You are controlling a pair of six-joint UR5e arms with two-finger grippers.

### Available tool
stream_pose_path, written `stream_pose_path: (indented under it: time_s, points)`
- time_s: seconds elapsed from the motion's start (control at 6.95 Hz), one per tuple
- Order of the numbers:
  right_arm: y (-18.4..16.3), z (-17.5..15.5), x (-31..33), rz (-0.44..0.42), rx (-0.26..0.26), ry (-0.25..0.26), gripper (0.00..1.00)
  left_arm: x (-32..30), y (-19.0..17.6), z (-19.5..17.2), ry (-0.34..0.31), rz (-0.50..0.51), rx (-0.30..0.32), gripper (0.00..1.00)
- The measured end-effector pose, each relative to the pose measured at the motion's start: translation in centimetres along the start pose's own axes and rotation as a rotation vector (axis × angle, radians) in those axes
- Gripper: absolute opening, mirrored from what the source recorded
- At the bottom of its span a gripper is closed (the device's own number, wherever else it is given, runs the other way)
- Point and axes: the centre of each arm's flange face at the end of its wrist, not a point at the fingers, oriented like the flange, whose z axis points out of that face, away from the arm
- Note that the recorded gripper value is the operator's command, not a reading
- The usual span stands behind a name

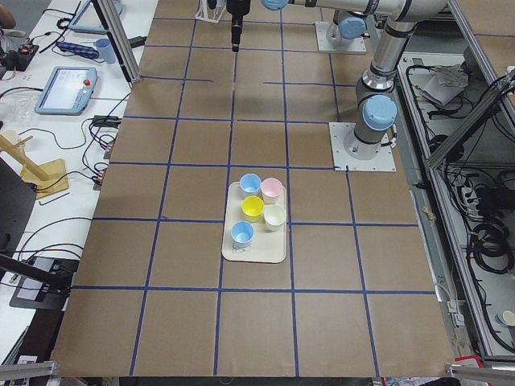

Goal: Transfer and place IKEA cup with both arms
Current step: 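Move the right gripper toward the grey-white cup hanging on the wire rack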

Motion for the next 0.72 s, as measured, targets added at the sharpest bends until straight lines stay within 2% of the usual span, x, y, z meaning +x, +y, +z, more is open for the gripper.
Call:
stream_pose_path:
  time_s: [0.43,0.72]
  points:
    - [0.26,-0.07,0.05,-0.004,-0.008,-0.001,1.0,0.0,0.03,0.14,0.0,0.0,-0.003,1.0]
    - [-0.35,0.23,0.41,-0.057,-0.007,0.001,1.0,0.0,0.05,0.18,0.0,0.001,-0.003,1.0]
